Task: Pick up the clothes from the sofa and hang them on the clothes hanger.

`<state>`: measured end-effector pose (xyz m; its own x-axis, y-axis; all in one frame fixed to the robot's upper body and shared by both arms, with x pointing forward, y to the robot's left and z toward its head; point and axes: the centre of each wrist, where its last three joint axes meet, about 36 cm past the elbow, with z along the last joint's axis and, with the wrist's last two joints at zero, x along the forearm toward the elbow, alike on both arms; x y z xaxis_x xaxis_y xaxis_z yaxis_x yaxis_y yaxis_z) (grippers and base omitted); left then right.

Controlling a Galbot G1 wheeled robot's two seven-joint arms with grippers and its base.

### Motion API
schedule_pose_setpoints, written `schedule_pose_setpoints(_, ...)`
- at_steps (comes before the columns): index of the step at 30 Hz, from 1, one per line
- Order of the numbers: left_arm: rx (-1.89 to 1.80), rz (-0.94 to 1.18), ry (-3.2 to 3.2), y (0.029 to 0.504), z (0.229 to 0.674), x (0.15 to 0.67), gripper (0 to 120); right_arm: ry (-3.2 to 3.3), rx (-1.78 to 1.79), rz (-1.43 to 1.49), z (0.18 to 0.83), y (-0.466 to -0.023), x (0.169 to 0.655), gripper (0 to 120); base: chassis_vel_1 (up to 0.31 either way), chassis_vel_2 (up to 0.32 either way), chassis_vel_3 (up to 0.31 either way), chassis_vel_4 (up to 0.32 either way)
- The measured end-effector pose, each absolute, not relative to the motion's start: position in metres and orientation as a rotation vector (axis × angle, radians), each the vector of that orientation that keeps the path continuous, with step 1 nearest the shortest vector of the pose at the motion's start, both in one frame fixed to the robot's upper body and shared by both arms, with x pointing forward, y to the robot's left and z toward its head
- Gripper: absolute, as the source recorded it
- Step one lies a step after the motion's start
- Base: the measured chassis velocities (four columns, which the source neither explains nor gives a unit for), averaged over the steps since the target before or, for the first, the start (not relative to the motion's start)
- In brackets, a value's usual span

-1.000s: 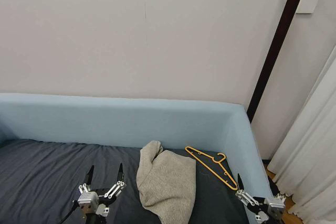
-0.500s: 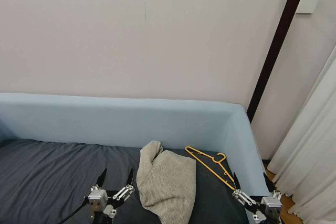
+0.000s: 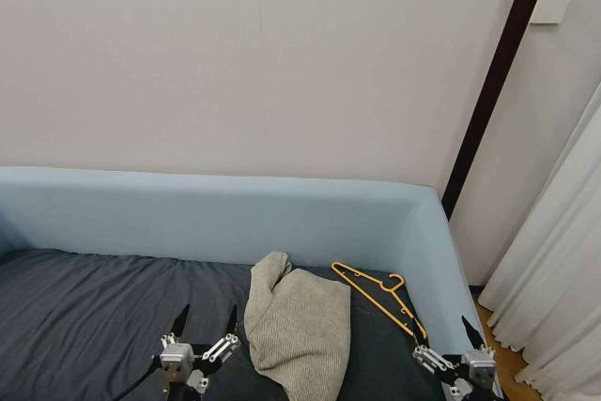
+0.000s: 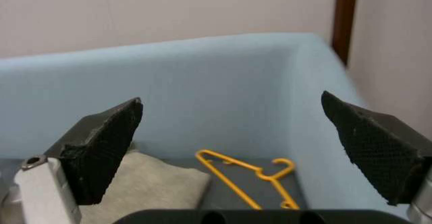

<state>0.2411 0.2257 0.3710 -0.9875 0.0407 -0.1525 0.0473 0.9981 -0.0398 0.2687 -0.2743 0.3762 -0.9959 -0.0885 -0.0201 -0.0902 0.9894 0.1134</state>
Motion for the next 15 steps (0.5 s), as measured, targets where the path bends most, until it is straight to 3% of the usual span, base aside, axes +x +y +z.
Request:
schedule_pose_setpoints(8,-0.033,0.008,2.982,0.245,0.378,0.238,100,3.110,-0.362,0.546,0.370,-0.267,0.327,100,0.000,0.000,0.000,0.000)
schedule_pose_setpoints(15,-0.232,0.076,3.021,0.271,0.363,0.237,100,3.253,-0.423,0.878,0.329,-0.241,0.406,100,0.000,0.000,0.000,0.000)
